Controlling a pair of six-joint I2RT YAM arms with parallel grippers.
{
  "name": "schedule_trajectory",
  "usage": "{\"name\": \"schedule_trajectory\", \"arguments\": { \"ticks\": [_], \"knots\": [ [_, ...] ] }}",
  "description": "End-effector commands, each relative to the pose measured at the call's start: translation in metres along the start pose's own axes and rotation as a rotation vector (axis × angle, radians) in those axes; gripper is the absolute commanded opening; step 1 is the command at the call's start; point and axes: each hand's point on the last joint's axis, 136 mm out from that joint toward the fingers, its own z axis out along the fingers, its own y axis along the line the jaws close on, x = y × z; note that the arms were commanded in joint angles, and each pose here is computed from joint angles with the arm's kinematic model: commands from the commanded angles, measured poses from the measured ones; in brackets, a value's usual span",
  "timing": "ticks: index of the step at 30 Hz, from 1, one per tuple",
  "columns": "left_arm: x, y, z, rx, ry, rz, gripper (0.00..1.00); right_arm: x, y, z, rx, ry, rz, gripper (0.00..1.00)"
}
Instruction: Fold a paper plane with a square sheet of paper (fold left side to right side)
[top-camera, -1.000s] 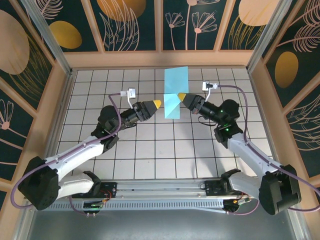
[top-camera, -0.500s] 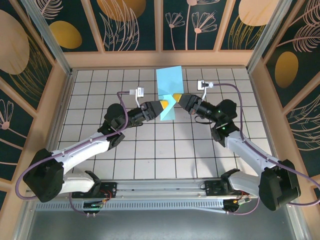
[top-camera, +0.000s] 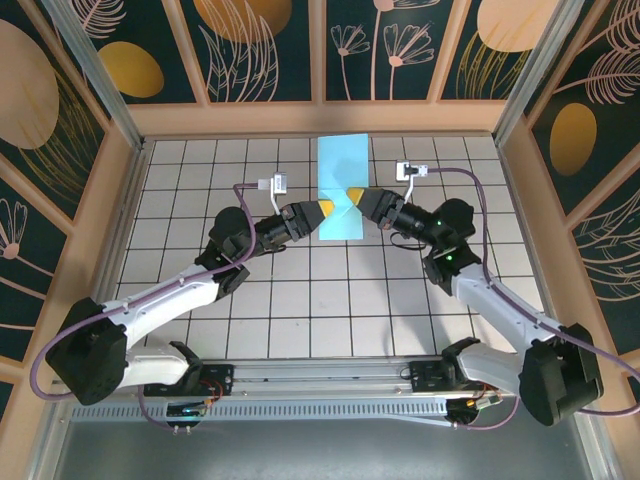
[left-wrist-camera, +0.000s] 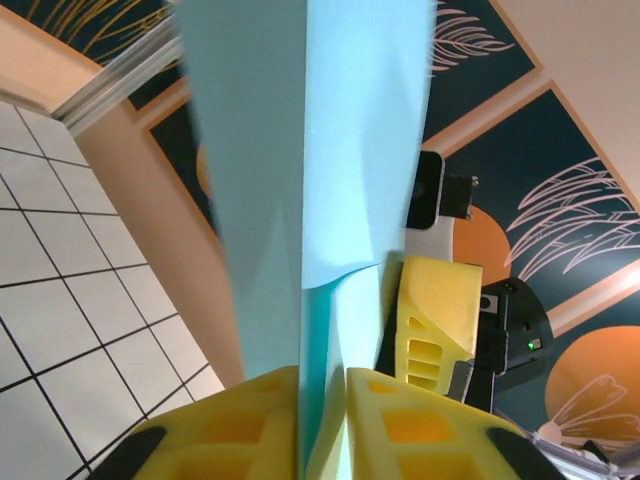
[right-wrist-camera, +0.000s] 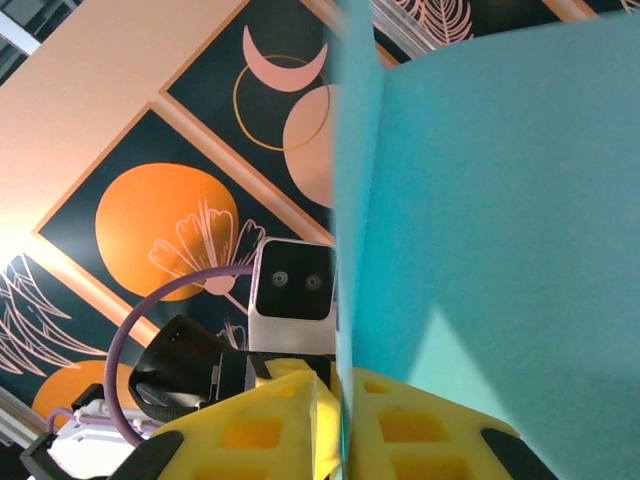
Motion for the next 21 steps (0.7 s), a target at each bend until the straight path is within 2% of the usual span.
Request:
{"name": "schedule_trajectory", "arguments": {
  "ticks": [1,8,16,18,21],
  "knots": [
    [-0.008,-0.009,-0.004,-0.014,-0.031,0.04,0.13,-0.002,-0.007,-0.005,0.085,-0.011,-0.054,0.21],
    [0.001,0.024,-0.012,-0.21,0.024,0.103,0.0,-0.005,-0.053,-0.034,0.429,-0.044,-0.117,0.39],
    [0.015,0.094,-0.034,-0.63,0.174,0.191,0.0,0.003,-0.125,-0.102,0.966,-0.038,-0.119,0.51],
    [0.02,0.106,-0.041,-0.711,0.209,0.21,0.0,0.009,-0.14,-0.12,1.079,-0.022,-0.118,0.57],
    [0.015,0.111,-0.047,-0.864,0.238,0.299,0.0,0.021,-0.159,-0.14,1.193,0.021,-0.122,0.72]
  ]
}}
